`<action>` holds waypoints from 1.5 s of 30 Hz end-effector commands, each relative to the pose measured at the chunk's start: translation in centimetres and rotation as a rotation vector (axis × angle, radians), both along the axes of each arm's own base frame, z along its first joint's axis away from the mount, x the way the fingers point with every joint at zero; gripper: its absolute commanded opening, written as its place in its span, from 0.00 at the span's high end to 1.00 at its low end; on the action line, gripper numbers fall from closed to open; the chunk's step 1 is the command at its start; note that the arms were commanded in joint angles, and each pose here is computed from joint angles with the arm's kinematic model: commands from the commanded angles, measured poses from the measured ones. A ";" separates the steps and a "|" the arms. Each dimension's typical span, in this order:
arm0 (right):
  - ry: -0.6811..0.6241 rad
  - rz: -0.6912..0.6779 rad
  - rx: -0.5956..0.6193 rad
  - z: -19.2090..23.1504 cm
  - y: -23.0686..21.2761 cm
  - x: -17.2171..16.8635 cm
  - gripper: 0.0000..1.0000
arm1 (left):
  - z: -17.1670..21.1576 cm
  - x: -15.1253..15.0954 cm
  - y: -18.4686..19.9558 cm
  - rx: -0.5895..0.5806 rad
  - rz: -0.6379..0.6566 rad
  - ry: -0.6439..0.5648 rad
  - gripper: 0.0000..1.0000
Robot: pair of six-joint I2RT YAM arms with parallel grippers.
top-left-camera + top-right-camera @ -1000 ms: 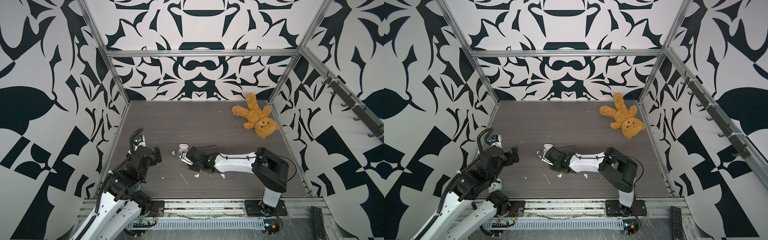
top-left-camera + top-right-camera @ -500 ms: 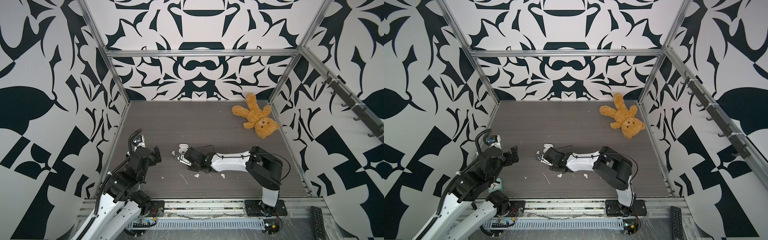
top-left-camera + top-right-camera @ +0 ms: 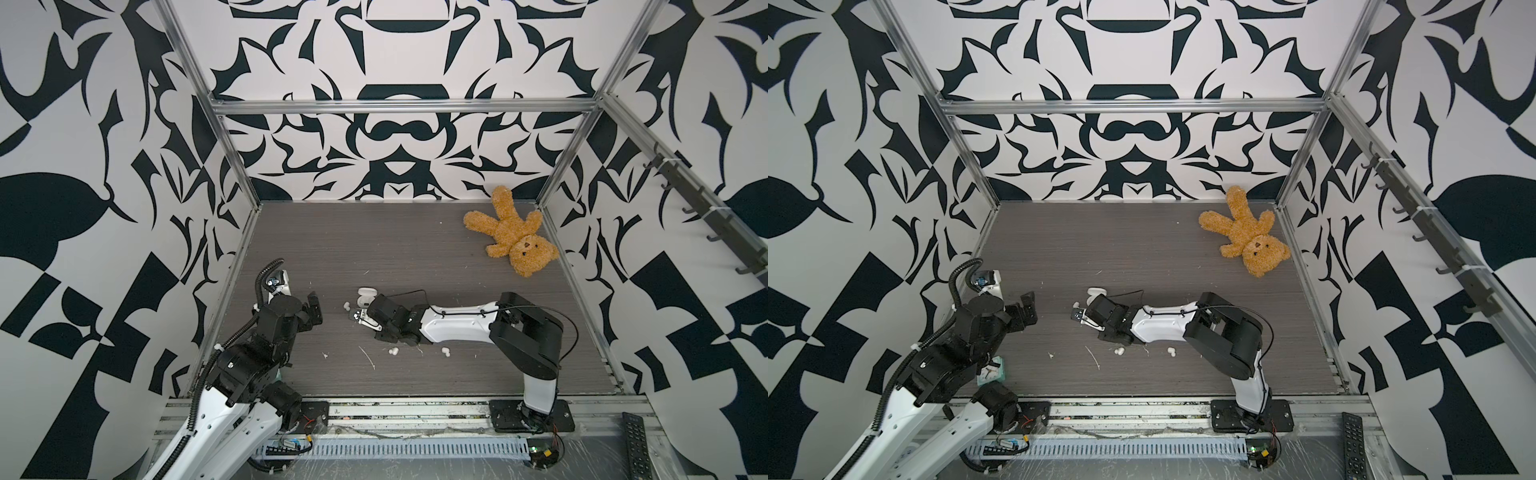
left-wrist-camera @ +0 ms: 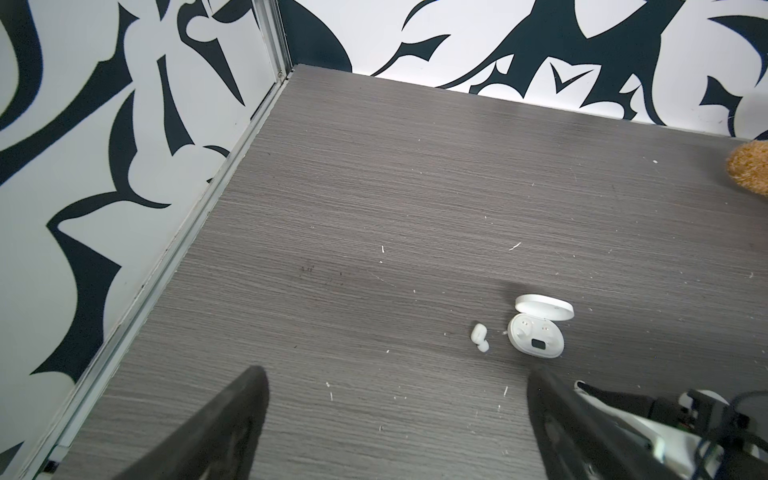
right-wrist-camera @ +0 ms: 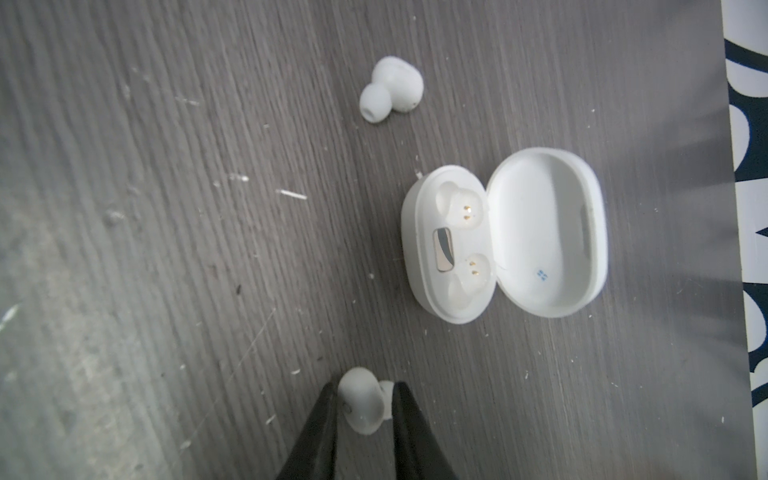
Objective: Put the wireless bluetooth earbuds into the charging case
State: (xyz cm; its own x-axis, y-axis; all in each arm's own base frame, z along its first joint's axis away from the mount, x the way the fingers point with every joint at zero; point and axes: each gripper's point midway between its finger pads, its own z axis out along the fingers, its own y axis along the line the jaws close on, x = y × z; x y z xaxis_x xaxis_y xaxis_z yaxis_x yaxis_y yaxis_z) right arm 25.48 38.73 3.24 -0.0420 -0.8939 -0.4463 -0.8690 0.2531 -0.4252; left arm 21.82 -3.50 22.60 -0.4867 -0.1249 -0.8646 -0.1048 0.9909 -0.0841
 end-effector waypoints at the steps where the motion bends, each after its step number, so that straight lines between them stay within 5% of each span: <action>1: -0.018 -0.010 0.009 1.1 0.4 0.7 0.72 | -0.2 -0.1 0.4 0.007 0.017 -0.003 0.01; 45: 0.034 -0.031 0.014 1.2 0.0 1.2 0.71 | -0.1 -0.1 0.4 0.005 0.016 -0.010 0.01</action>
